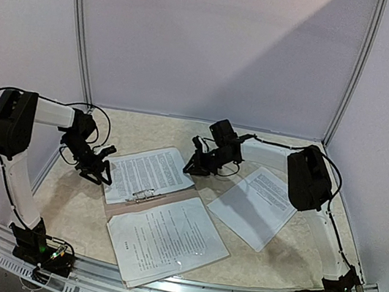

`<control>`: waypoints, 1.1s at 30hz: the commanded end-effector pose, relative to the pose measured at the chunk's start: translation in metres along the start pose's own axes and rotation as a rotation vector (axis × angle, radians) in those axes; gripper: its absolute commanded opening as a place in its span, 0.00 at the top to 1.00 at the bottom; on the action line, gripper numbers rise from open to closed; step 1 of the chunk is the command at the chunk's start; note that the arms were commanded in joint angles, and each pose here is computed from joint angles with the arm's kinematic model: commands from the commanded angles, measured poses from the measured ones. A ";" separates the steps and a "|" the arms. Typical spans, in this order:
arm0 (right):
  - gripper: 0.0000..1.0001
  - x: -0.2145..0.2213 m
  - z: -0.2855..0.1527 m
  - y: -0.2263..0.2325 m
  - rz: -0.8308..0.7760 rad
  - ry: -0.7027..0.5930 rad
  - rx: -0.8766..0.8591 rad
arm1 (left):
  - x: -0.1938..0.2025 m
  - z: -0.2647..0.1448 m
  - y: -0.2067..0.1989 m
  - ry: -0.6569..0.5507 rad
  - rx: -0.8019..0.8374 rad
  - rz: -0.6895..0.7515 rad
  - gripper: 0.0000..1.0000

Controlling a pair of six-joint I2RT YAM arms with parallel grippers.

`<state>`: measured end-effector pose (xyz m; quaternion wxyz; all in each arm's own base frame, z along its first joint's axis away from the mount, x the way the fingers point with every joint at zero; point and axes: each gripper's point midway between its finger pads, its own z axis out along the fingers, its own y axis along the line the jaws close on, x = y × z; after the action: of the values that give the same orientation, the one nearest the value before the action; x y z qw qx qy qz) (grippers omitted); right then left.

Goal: Put the files into the folder
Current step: Place the file on the spring clip of the folder.

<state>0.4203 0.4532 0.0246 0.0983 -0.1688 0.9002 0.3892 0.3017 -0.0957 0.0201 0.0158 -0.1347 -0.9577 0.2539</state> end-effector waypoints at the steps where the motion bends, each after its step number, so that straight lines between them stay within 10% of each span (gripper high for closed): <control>1: 0.84 0.010 0.018 -0.008 0.009 0.040 0.011 | 0.006 0.001 -0.001 0.015 -0.011 0.014 0.38; 33: 0.80 -0.004 0.008 0.000 -0.035 0.012 0.036 | 0.020 0.006 -0.018 0.077 0.065 0.016 0.53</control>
<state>0.4248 0.4595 0.0243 0.1018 -0.1826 0.9001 0.3823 0.2863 -0.1023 0.0213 0.0408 -0.1413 -0.9514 0.2704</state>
